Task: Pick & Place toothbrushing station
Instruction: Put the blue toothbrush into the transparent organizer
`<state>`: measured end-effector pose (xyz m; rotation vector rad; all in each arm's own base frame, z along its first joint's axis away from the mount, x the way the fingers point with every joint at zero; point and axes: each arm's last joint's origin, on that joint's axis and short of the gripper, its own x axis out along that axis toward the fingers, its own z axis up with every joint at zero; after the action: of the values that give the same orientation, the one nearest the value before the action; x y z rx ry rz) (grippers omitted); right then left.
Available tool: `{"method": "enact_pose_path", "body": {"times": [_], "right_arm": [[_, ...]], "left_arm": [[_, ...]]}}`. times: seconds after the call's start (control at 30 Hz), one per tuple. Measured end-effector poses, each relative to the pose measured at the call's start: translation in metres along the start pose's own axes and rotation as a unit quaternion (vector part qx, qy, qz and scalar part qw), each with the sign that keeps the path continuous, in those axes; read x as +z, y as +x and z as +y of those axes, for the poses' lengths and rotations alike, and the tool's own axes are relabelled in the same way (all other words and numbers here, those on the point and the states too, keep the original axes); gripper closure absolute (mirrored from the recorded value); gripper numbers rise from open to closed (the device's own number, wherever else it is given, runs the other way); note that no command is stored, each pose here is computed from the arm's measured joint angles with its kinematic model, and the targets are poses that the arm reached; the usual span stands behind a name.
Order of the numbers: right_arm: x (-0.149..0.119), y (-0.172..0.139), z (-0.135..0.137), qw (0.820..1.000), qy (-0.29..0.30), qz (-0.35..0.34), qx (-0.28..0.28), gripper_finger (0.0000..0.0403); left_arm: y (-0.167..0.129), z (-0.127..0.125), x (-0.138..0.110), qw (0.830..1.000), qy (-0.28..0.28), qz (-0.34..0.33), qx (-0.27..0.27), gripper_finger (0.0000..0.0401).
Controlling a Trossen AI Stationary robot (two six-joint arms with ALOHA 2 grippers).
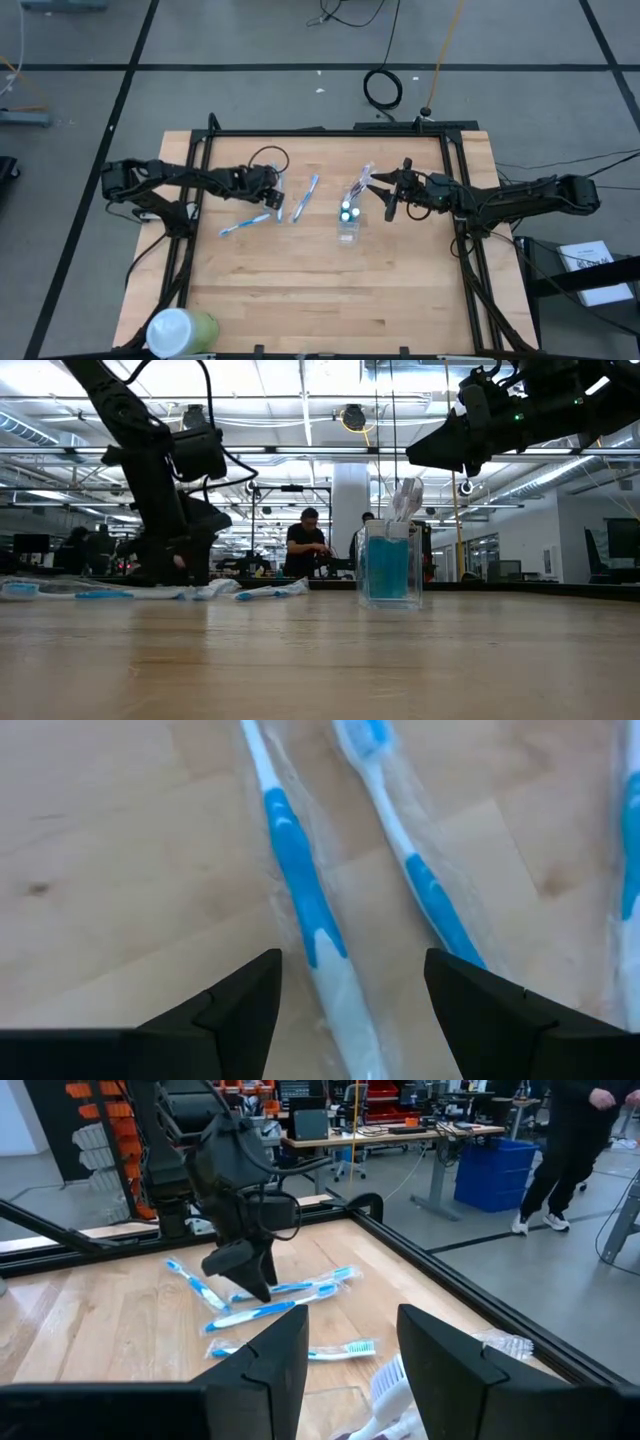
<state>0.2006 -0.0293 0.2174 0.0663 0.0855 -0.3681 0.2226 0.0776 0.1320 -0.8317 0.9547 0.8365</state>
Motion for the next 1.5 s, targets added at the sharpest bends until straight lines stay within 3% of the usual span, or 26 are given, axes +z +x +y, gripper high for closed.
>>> {"method": "enact_pose_path", "body": {"times": [0.2, 0.6, 0.9, 1.0, 1.13, 1.27, 1.4, 1.5], "right_arm": [[0.0, 0.0, 0.0, 1.0, 0.0, 0.0, 0.0, 0.0257], [0.0, 0.0, 0.0, 1.0, 0.008, 0.0, 0.0, 0.0257], [0.0, 0.0, 0.0, 1.0, 0.007, 0.002, -0.001, 0.0257], [-0.001, 0.0, 0.0, 1.0, 0.007, 0.004, -0.001, 0.0257], [-0.001, 0.0, 0.0, 1.0, 0.007, 0.004, -0.002, 0.0257], [-0.001, 0.0, 0.0, 1.0, 0.009, 0.003, -0.002, 0.0257], [0.0, 0.0, 0.0, 1.0, 0.026, 0.0, 0.0, 0.0257], [0.001, 0.0, 0.001, 0.999, 0.043, -0.005, 0.014, 0.0257]], "left_arm": [[-0.001, -0.004, -0.008, 1.0, 0.009, 0.007, 0.013, 0.0183], [-0.001, -0.002, -0.011, 0.999, -0.004, -0.015, 0.05, 0.038], [-0.014, -0.02, 0.0, 0.998, 0.042, -0.05, 0.027, 0.0367], [-0.031, -0.032, 0.006, 0.994, 0.067, -0.089, 0.01, 0.0386], [-0.061, -0.049, 0.012, 0.983, 0.102, -0.148, -0.027, 0.0382], [-0.09, -0.072, 0.011, 0.954, 0.175, -0.219, -0.106, 0.0379], [-0.109, -0.099, -0.001, 0.891, 0.29, -0.297, -0.185, 0.0385], [-0.117, -0.117, -0.009, 0.843, 0.344, -0.344, -0.23, 0.0383]]}}
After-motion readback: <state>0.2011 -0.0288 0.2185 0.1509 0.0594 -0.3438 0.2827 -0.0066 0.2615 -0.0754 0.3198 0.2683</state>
